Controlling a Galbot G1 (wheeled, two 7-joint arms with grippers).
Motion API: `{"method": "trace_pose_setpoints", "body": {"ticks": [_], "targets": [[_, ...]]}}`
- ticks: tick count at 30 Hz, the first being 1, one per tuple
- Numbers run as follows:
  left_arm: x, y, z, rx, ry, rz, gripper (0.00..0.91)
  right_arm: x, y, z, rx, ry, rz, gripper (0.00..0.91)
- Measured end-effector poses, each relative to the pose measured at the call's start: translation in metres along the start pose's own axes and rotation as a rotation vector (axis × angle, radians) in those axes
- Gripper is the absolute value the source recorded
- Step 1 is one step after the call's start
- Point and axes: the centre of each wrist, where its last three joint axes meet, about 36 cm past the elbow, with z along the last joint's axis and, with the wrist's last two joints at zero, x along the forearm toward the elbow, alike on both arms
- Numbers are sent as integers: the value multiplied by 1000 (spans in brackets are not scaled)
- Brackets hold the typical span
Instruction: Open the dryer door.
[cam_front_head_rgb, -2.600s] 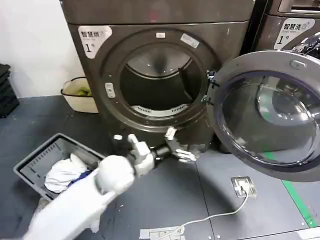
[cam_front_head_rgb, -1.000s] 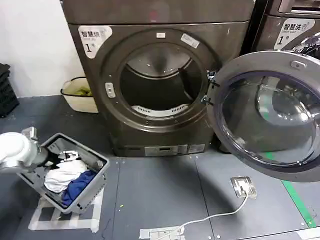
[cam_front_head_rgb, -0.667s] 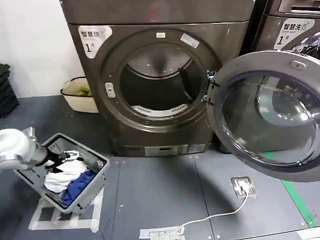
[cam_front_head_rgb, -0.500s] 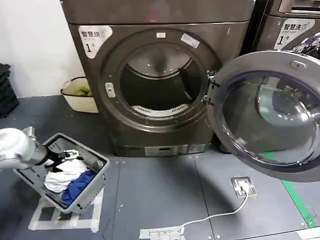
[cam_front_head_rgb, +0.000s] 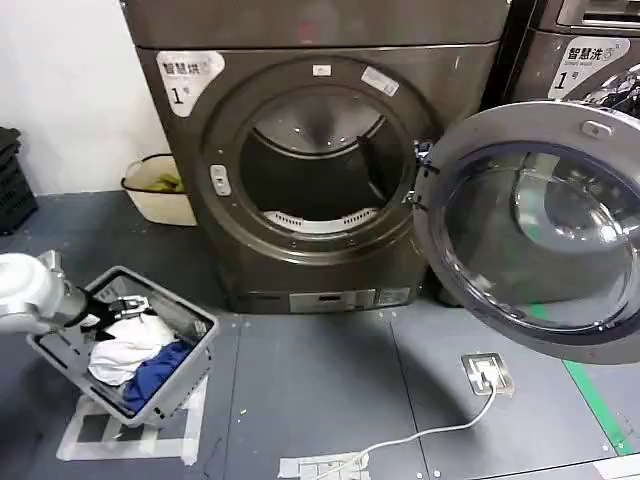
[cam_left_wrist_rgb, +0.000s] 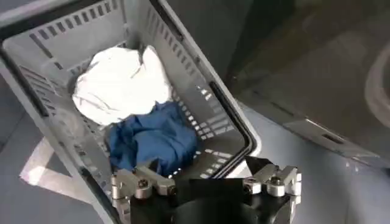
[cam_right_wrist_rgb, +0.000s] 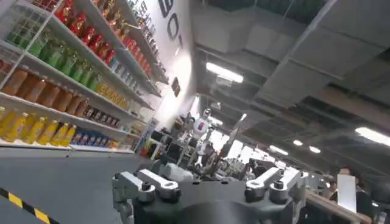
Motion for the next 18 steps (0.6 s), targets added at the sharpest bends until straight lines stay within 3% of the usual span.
{"method": "trace_pose_setpoints", "body": {"ticks": [18], "targets": [[-5,7,-3,11,-9,-20,907,1,0,2,6,-11,-11,907]]}}
